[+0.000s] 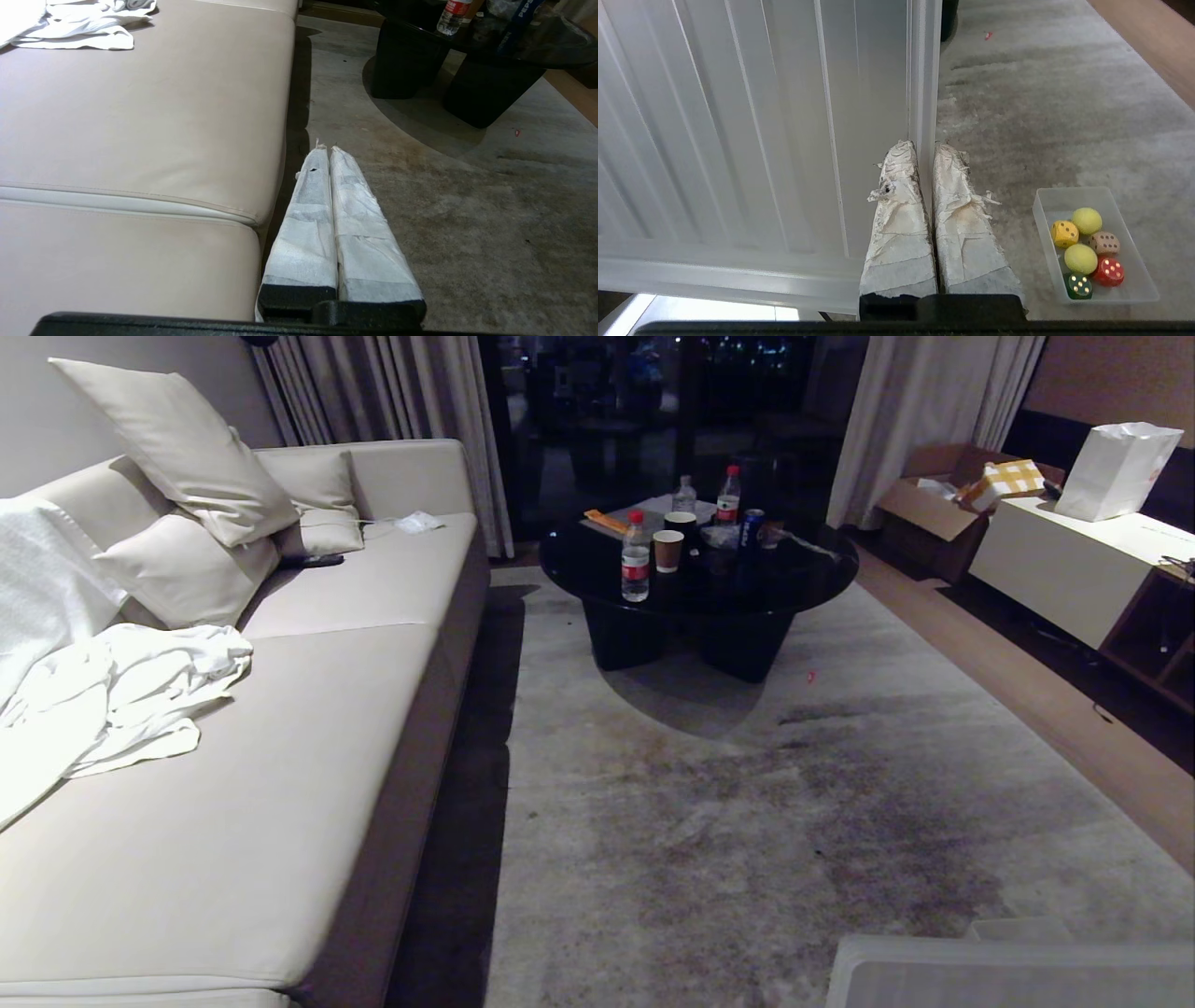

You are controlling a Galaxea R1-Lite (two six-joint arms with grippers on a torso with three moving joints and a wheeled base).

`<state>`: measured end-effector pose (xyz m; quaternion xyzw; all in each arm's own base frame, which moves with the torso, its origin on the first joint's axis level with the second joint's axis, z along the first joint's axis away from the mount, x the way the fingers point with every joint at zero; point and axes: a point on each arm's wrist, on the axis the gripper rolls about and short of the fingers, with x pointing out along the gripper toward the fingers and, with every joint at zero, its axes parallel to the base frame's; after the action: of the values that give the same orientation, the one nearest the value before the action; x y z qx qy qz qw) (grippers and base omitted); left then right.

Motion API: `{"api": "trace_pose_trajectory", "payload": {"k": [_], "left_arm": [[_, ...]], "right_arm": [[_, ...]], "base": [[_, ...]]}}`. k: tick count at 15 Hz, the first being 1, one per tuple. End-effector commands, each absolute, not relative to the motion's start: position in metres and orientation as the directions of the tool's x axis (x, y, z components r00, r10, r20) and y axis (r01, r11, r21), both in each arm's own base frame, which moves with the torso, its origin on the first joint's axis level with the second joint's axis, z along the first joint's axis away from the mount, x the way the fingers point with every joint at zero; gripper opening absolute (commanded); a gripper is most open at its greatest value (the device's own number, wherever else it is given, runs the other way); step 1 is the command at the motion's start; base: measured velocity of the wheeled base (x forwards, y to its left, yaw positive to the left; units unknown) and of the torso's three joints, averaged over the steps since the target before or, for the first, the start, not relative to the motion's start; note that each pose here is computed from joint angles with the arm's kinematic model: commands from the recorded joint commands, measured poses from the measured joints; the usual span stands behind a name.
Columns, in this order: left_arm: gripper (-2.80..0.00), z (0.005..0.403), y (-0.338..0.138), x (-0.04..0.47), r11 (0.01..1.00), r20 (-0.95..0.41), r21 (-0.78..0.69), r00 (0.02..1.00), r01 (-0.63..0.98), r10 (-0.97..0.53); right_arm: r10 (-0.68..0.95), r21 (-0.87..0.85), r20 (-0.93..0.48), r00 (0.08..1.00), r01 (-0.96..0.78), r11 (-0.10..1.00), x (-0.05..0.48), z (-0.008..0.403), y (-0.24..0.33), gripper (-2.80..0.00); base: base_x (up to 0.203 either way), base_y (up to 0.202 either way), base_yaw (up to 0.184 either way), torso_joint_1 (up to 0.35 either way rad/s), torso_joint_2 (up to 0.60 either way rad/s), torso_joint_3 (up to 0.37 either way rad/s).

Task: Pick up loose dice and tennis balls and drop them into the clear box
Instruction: Close the lid

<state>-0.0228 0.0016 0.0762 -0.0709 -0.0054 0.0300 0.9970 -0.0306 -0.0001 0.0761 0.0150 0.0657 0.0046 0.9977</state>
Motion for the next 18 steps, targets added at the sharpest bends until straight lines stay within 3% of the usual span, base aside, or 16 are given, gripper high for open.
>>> {"api": "trace_pose_trajectory", "payload": {"k": [1,6,13,18], "left_arm": [[-2.80,0.0758,0.0016,-0.0226,0.988,0.004,-0.142,0.998,-0.060,0.061],[-2.80,0.0757,0.0016,-0.0226,0.988,0.003,-0.141,0.998,-0.060,0.061],[-2.80,0.0757,0.0016,-0.0226,0.988,0.003,-0.141,0.998,-0.060,0.061],[-2.80,0.0757,0.0016,-0.0226,0.988,0.003,-0.141,0.998,-0.060,0.061]], "right_arm": [[0.012,0.031,-0.132,0.991,-0.008,0.999,-0.0307,0.0760,-0.0001,-2.80],[0.012,0.031,-0.133,0.991,-0.008,0.999,-0.0306,0.0760,-0.0001,-2.80],[0.012,0.031,-0.132,0.991,-0.008,0.999,-0.0307,0.0760,-0.0001,-2.80],[0.012,0.031,-0.132,0.991,-0.008,0.999,-0.0307,0.0760,-0.0001,-2.80]], "base": [[0.000,0.000,0.000,0.000,0.00,0.000],[0.001,-0.028,-0.002,0.000,0.00,0.003],[0.000,-0.168,-0.001,0.002,0.00,0.003],[0.000,-0.016,-0.001,0.000,0.00,0.000]]}}
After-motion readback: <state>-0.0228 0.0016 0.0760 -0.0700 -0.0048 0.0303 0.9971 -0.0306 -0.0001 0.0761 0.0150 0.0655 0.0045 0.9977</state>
